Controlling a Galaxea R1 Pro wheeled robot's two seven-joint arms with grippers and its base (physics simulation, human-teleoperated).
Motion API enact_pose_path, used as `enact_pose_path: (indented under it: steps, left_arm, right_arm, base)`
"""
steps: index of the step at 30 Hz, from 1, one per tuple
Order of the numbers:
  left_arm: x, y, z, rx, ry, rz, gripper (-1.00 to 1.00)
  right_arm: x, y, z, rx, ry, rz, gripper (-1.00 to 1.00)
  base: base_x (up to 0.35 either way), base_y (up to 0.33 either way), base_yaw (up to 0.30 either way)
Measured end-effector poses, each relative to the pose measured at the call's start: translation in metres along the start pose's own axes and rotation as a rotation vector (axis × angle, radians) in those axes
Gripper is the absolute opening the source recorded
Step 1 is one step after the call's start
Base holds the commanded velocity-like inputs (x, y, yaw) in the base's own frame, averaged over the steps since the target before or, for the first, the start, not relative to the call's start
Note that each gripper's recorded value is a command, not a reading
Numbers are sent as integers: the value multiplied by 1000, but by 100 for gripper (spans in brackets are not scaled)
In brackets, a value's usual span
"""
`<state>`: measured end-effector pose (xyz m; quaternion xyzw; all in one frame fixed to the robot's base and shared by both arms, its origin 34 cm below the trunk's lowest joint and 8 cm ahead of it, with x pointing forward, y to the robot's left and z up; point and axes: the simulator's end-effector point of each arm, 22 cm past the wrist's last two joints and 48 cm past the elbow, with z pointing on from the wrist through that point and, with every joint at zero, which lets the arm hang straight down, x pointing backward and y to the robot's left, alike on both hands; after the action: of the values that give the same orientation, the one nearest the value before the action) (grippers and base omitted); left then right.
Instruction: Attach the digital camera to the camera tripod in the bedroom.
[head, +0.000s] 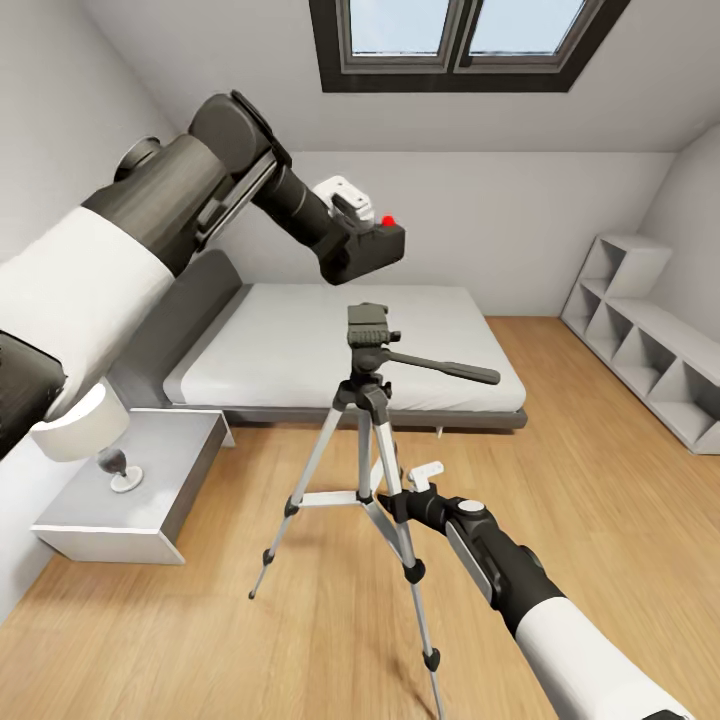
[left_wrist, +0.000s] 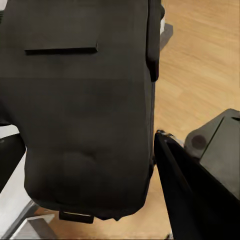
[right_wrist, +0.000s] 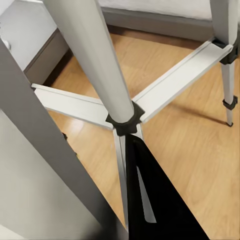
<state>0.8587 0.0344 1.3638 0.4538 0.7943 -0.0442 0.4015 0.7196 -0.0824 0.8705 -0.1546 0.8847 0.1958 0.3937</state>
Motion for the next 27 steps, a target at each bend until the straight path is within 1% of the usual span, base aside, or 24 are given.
enact_pose_path:
  steps: [1,3,8,11,14,19,20,23,24,26,27]
  left_arm:
    - [5,-2,4,-4,20,15,-100]
    - [8,-2,6,-10,36,26,-100]
    - [18,0,10,-23,68,44,-100]
    - [20,-1,10,-17,71,44,-100]
    - [22,-3,8,6,72,38,-100]
    - [33,-7,0,84,70,16,-100]
    - [36,-4,-8,114,52,26,-100]
    - [39,4,-17,129,17,55,-100]
    - [39,8,-23,141,-9,65,-100]
    - [38,12,-29,156,-38,72,-100]
    - [34,16,-37,173,-84,89,-100]
  right_arm:
    - [0,1,0,-1,0,-3,-100]
    - [-1,1,0,-1,-1,-3,-100]
    - [-2,3,0,-4,-2,-8,-100]
    - [-2,3,0,-4,-2,-9,-100]
    - [-2,3,0,-5,-3,-10,-100]
    - [-2,4,1,-4,-3,-11,-100]
    - [-2,4,0,-4,-3,-10,-100]
    - [-2,4,1,-4,-3,-9,-100]
    - [-2,4,1,-4,-3,-10,-100]
    - [-2,4,1,-4,-3,-9,-100]
    - [-2,4,1,-4,-3,-10,-100]
  base:
    - [0,0,0]
    - [0,0,0]
    - [0,0,0]
    - [0,0,0]
    - [0,0,0]
    - [0,0,0]
    - [0,0,0]
    - [0,0,0]
    - [0,0,0]
    - [0,0,0]
    - [0,0,0]
